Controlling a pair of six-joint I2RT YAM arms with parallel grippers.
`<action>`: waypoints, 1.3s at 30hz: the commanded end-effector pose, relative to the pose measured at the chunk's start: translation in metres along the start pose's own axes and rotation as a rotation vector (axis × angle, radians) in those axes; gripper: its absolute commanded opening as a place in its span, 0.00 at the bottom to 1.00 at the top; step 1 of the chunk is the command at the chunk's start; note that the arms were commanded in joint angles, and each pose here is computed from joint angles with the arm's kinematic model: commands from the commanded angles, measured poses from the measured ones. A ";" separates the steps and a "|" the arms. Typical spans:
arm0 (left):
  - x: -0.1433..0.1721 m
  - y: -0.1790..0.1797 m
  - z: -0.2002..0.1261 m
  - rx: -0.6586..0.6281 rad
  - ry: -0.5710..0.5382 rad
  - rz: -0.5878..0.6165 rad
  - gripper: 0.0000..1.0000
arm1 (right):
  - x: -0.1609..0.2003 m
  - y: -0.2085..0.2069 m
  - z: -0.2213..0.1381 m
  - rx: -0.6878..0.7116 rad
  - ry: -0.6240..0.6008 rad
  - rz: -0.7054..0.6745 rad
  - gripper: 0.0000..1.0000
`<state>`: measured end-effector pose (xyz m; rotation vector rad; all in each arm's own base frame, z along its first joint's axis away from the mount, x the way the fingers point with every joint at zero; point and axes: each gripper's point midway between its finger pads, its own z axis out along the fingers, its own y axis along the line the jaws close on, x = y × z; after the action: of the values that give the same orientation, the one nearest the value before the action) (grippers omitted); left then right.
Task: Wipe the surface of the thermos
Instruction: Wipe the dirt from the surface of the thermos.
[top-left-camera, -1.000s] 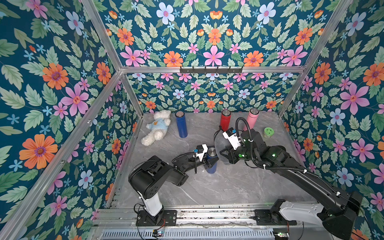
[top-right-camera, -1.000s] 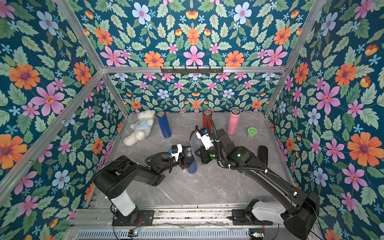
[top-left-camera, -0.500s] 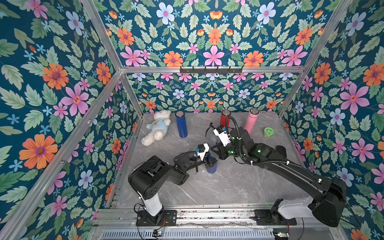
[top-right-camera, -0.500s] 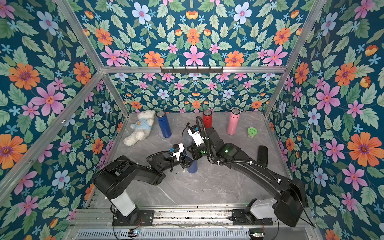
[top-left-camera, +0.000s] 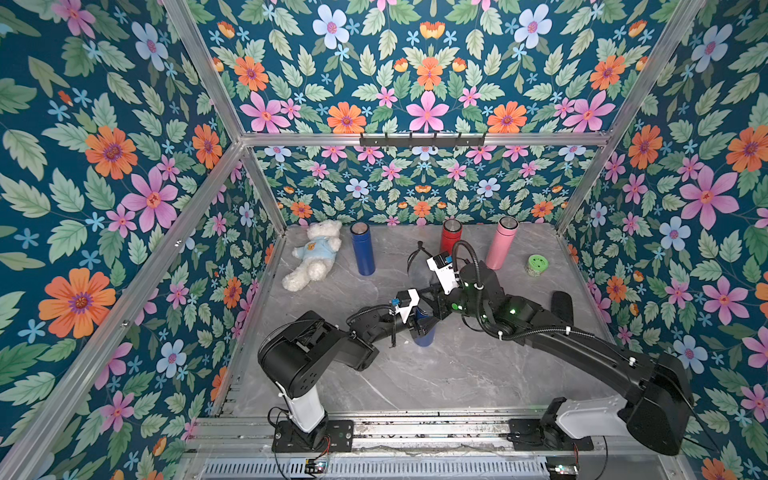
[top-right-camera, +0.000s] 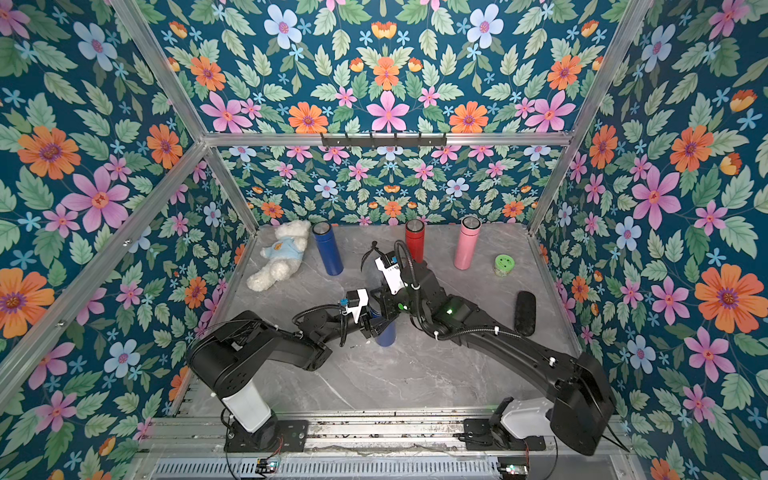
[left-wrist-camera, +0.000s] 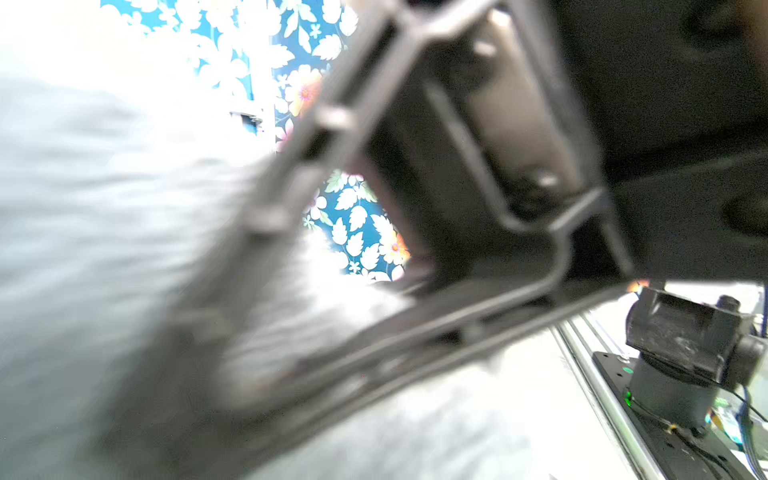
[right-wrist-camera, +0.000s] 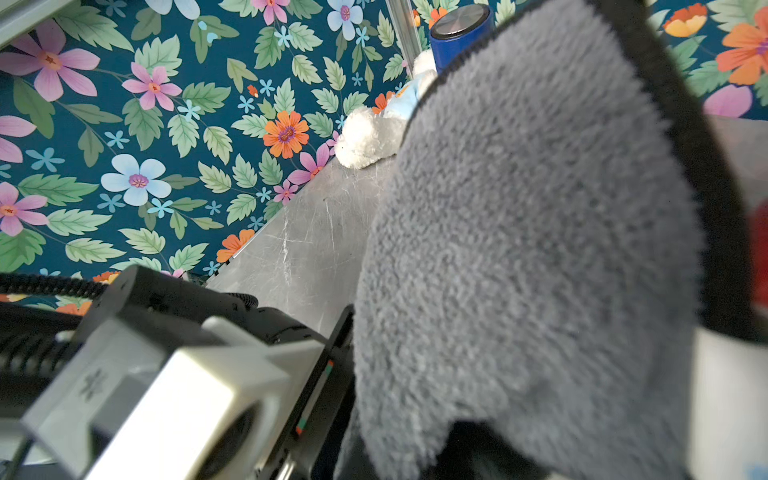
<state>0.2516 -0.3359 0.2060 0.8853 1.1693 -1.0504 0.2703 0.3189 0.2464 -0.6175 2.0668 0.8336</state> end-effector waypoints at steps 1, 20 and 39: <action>0.047 0.002 -0.004 -0.008 0.168 -0.083 0.00 | 0.082 -0.023 -0.016 0.107 0.286 0.091 0.00; 0.051 -0.001 -0.006 0.006 0.186 -0.074 0.00 | 0.070 -0.041 0.036 0.158 0.296 0.072 0.00; 0.052 0.010 0.000 -0.038 0.198 -0.154 0.00 | 0.037 -0.070 0.001 0.199 0.188 0.124 0.00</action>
<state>0.2583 -0.3418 0.2050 0.8898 1.1993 -1.0800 0.3134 0.2959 0.2410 -0.4472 2.0998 0.8017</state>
